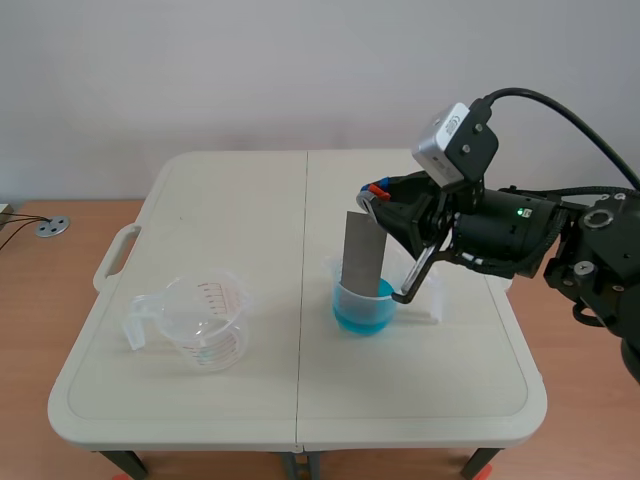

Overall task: Hold the metal plate by the orange handle, dip it into the blue solution, take it out and point at it, then put the plate back in the beaker on the left.
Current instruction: 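Lower the plate into the blue solution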

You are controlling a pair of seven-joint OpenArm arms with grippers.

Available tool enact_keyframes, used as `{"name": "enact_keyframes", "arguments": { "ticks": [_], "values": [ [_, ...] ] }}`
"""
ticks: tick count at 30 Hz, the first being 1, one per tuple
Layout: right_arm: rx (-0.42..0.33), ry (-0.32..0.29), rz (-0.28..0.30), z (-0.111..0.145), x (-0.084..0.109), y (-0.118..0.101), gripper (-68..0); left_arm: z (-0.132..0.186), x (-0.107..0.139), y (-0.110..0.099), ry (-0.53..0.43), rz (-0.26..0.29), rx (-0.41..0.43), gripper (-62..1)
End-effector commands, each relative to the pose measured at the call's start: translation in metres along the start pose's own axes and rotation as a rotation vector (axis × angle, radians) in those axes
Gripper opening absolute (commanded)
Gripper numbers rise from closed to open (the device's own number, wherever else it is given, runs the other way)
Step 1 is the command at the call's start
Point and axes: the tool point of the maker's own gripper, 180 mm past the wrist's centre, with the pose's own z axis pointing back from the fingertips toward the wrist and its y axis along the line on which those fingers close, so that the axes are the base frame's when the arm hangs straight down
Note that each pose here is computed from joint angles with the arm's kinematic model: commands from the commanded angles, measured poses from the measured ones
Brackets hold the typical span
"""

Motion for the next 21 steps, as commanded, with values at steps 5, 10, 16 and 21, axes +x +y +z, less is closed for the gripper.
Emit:
{"name": "enact_keyframes", "arguments": {
  "ticks": [5,10,16,21],
  "values": [
    [-0.013,-0.032,0.006,-0.002,0.006,-0.011,-66.5,-0.001,0.008,0.002,-0.025,-0.007,0.002,-56.0],
    [-0.006,-0.008,0.0,0.0,-0.003,-0.008,-66.5,-0.001,0.008,0.002,-0.025,-0.007,0.002,-56.0],
    [0.002,0.003,0.008,0.0,-0.007,-0.006,-66.5,-0.001,0.008,0.002,-0.025,-0.007,0.003,-56.0],
    [0.005,0.007,0.013,0.0,-0.007,-0.006,-66.5,-0.001,0.008,0.002,-0.025,-0.007,0.003,-56.0]
  ]
}}
